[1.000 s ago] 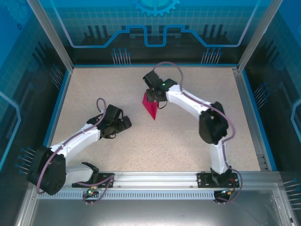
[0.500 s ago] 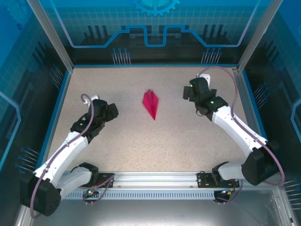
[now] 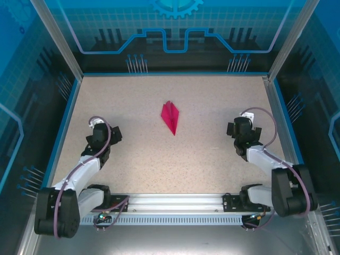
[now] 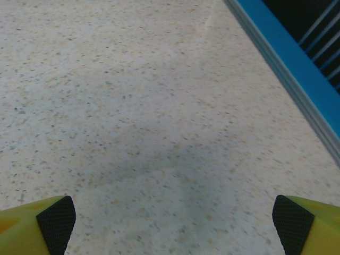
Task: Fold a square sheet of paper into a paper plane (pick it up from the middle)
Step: Reset both arms
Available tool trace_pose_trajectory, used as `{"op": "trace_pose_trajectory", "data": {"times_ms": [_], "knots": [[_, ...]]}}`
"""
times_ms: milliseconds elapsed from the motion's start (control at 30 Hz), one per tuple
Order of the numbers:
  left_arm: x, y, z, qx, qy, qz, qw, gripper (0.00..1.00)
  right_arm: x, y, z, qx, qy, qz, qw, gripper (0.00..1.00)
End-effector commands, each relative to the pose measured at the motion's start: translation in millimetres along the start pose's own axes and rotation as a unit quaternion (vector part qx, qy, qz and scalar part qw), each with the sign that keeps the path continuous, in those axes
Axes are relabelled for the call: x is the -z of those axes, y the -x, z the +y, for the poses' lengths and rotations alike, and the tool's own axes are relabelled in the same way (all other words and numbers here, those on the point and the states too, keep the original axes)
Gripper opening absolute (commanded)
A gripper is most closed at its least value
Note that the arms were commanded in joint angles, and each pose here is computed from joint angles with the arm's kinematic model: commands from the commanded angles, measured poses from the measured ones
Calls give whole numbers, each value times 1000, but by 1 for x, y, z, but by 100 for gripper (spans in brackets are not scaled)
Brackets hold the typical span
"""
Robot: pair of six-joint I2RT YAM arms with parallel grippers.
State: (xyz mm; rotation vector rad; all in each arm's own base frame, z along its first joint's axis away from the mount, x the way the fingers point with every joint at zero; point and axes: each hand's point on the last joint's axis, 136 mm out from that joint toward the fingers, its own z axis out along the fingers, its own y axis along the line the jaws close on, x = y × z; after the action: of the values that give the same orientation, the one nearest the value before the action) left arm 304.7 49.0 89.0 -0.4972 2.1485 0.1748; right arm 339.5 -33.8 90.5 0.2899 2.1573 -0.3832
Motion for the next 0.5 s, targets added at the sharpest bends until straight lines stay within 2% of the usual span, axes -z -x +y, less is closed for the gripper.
{"op": "trace_pose_trajectory", "data": {"times_ms": [0,300,467], "knots": [[0,30,-27,-12,-81,-85,993,98,-3,37,17,-6,46,-80,996,99],[6,42,-62,-57,-179,-148,971,99,-4,49,47,44,123,-129,983,99],[0,42,-76,-68,-210,-153,963,99,-8,44,54,45,148,-136,978,99]]}}
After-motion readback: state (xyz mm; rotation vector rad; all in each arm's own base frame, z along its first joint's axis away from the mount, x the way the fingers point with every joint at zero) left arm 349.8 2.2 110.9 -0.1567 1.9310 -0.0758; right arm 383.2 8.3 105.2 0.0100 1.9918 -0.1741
